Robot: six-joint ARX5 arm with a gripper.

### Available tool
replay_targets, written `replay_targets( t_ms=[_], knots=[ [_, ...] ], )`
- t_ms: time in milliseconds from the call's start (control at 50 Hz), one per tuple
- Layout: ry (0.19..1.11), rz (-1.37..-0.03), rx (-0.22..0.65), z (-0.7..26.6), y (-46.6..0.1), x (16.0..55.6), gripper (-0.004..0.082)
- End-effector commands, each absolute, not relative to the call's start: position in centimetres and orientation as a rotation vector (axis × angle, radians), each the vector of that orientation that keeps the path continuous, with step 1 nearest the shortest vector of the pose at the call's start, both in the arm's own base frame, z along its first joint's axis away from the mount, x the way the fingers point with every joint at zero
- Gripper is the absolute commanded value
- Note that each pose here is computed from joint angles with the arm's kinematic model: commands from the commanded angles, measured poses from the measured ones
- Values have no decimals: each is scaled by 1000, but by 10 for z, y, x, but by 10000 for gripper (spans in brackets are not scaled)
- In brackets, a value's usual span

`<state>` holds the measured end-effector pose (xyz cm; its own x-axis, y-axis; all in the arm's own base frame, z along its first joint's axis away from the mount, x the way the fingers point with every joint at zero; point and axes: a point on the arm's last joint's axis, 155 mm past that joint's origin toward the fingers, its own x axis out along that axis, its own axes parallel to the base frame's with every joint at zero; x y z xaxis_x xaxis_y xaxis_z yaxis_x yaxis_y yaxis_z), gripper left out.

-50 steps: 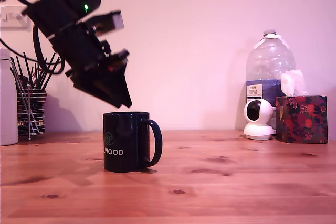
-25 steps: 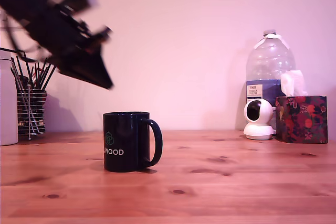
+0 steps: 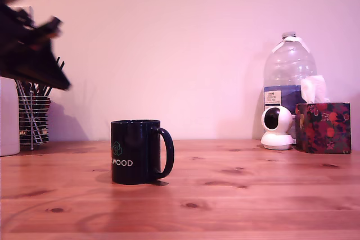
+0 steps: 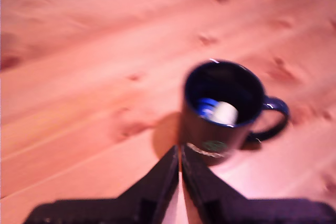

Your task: Pick up the coffee capsules from the table one by one and drop them inside the nearest coffee cup

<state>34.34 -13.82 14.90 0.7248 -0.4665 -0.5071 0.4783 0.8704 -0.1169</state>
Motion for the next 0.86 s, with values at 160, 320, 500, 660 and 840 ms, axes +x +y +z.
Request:
replay_targets(
  t_ms=[160, 320, 500, 660, 840],
  knots=[
    [527, -434, -15, 138, -104, 322, -23],
    [487, -371, -48, 138, -82, 307, -23],
    [415, -328, -71, 151, -68, 292, -23],
    [327, -313, -97, 174, -65, 279, -23],
    [235, -314, -127, 200, -65, 267, -23]
  ],
)
